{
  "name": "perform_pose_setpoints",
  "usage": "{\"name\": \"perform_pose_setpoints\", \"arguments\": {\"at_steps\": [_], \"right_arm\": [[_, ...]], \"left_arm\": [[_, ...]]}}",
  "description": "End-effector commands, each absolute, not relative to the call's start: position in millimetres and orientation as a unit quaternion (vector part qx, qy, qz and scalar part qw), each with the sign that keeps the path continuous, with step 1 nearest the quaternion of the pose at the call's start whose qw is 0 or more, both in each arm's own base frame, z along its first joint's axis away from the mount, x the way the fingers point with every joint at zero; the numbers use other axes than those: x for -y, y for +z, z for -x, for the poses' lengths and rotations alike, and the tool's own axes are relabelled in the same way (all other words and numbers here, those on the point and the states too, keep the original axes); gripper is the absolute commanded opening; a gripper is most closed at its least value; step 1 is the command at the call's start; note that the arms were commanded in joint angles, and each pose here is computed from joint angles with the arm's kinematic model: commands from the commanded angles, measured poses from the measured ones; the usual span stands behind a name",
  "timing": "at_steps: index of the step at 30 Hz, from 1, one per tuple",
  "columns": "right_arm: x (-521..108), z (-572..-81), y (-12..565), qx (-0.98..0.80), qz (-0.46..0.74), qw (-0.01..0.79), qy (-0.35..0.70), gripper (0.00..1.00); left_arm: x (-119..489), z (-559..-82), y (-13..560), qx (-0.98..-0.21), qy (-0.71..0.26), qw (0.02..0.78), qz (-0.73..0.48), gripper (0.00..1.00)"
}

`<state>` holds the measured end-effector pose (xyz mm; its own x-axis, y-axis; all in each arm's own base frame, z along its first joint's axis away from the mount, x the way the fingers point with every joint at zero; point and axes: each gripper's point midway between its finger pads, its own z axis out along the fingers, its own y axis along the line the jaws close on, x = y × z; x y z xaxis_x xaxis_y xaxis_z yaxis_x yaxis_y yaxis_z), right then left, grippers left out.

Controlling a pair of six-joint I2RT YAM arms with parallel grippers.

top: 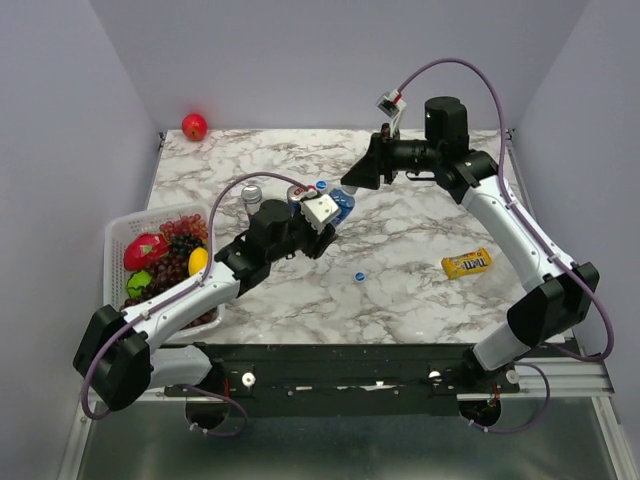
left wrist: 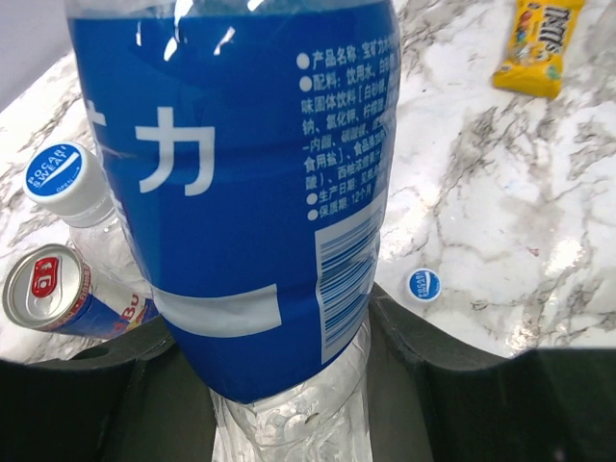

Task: Screw on the bottle caps

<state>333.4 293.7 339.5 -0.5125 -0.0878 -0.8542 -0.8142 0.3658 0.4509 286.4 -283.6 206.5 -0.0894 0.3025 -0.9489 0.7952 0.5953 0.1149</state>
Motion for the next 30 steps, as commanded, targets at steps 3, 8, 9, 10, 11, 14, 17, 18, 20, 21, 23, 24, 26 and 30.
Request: {"name": "perform_pose_setpoints", "arguments": {"at_steps": [3, 8, 9, 10, 11, 14, 17, 18, 20, 21, 23, 24, 26, 30], "right_arm": [[-296.8, -320.0, 367.7, -0.661, 0.342, 0.416, 0.523, 0.68], [-299.4, -317.5, 373.5, -0.637, 0.341, 0.421, 0.548, 0.65], [-299.3, -317.8, 370.3, -0.642, 0.331, 0.412, 0.556, 0.62], [-299.8, -316.3, 367.5, -0.645, 0.325, 0.402, 0.562, 0.6], [-301.4, -317.3, 375.0, -0.628, 0.333, 0.416, 0.567, 0.58], [-303.5, -314.8, 376.4, -0.617, 0.328, 0.412, 0.585, 0.47], [-303.1, -320.8, 376.7, -0.623, 0.308, 0.42, 0.584, 0.31], [-302.7, -328.2, 376.1, -0.63, 0.292, 0.43, 0.577, 0.22], [-301.1, -337.8, 369.2, -0.655, 0.266, 0.43, 0.561, 0.14], [-296.7, -352.7, 365.2, -0.673, 0.244, 0.453, 0.531, 0.07], [-291.5, -361.4, 355.0, -0.709, 0.22, 0.455, 0.493, 0.03], [-288.1, -370.3, 351.4, -0.716, 0.218, 0.472, 0.465, 0.02], [-284.2, -372.8, 348.6, -0.727, 0.22, 0.477, 0.442, 0.02], [-272.4, -368.9, 345.6, -0.726, 0.249, 0.496, 0.406, 0.02]], "left_arm": [[293.4, -274.9, 245.1, -0.667, -0.34, 0.536, -0.391, 0.0], [299.0, -269.6, 253.3, -0.661, -0.377, 0.523, -0.385, 0.0], [299.6, -269.7, 252.9, -0.661, -0.378, 0.522, -0.385, 0.0], [299.8, -269.6, 253.2, -0.659, -0.377, 0.523, -0.387, 0.0], [299.8, -270.1, 252.6, -0.66, -0.377, 0.523, -0.387, 0.0], [301.1, -269.7, 251.0, -0.658, -0.379, 0.521, -0.39, 0.0], [302.9, -272.0, 247.7, -0.661, -0.378, 0.519, -0.388, 0.0], [304.3, -275.5, 246.4, -0.667, -0.375, 0.52, -0.38, 0.0], [303.3, -286.9, 244.9, -0.68, -0.351, 0.535, -0.357, 0.0], [312.3, -282.2, 244.3, -0.679, -0.345, 0.538, -0.362, 0.0], [311.7, -294.5, 244.3, -0.69, -0.294, 0.566, -0.342, 0.0], [321.4, -288.6, 243.2, -0.685, -0.297, 0.565, -0.351, 0.0], [328.7, -282.4, 244.6, -0.674, -0.312, 0.558, -0.37, 0.0], [318.9, -280.3, 244.1, -0.664, -0.294, 0.56, -0.399, 0.58]]}}
